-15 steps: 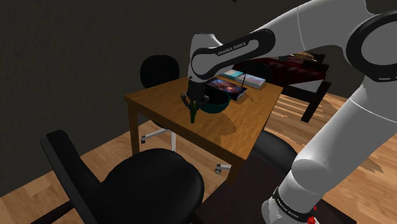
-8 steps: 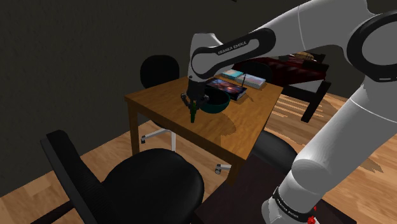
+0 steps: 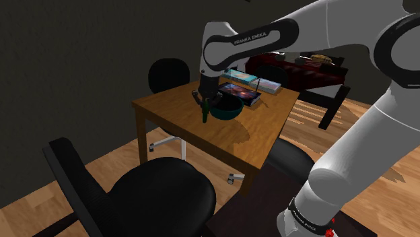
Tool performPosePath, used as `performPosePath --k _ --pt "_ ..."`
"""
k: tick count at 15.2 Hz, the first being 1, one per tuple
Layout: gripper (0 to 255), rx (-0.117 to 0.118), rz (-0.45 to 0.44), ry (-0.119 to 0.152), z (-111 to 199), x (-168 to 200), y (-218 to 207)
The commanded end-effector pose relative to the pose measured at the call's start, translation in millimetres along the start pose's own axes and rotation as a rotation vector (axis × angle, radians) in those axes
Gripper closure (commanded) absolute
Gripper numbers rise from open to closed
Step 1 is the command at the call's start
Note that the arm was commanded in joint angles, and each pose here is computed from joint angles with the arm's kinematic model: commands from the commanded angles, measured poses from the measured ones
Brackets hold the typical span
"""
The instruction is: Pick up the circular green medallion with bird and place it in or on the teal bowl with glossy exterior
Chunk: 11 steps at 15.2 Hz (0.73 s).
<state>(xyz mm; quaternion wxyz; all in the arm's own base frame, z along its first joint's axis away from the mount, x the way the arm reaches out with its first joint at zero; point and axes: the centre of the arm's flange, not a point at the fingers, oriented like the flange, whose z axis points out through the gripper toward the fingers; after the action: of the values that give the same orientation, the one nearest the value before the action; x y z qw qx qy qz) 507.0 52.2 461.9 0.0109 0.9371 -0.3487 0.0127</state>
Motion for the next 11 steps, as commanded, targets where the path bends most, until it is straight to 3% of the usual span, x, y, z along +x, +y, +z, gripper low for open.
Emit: performPosePath --k 1,11 --pt "255 0.0 0.0 0.0 -11 1 1" --pt "255 0.0 0.0 0.0 -64 2 1"
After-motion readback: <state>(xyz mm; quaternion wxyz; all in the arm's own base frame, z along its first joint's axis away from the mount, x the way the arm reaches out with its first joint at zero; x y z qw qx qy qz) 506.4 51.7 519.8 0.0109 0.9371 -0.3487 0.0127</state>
